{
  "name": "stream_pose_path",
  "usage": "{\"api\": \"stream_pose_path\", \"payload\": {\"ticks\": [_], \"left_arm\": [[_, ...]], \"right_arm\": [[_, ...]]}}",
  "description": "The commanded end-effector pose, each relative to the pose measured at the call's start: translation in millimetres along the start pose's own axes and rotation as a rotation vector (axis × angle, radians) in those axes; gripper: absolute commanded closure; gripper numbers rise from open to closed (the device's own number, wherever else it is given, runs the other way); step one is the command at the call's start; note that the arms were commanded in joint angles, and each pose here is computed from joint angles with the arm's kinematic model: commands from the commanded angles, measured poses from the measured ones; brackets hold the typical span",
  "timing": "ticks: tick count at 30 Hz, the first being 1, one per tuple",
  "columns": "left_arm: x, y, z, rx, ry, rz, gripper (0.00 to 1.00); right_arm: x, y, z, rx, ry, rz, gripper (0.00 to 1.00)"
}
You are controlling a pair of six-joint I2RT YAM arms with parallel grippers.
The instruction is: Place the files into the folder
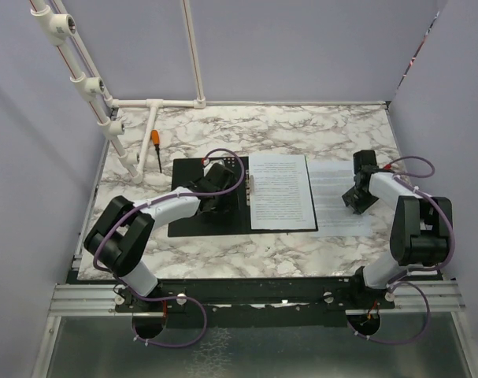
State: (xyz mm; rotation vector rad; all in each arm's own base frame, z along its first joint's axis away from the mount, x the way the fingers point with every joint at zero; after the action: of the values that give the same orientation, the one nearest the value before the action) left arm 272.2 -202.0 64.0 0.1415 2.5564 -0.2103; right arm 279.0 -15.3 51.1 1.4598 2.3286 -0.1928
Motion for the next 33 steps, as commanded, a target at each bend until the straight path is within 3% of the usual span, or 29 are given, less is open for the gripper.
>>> {"api": "stream_pose_path", "payload": {"ticks": [1,22,33], "left_arm": [[39.6,30.5,0.6,-0.112,0.135,0.003,0.06],[35.3,51.1,-19.2,-0.144,0.098,-0.060,0.06],[-37.7,7.9,-57.9,0.056,-0.038,-0.055,0.06]], "right_arm": [[-10.2,-22.9,26.6,0.080,0.035,0.038,0.60],[-22.0,-37.1,19.2,0.047,0.036,0.076,0.61],[-65.2,-8.0,-45.8,-0.141,-0.073,0.065,0.58]]}}
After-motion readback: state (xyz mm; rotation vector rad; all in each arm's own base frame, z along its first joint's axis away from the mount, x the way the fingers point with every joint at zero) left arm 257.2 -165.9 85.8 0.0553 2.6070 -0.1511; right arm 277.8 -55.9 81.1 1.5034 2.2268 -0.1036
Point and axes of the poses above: each gripper's point midway between its finger pads, its own z axis out along the fingers, its own y axis along the line the jaws close on, x = y × z, the point moved 4 cm from there along -z, back along the fingers, and after that the axes turned 10 degrees about z, right-handed, at the moved point
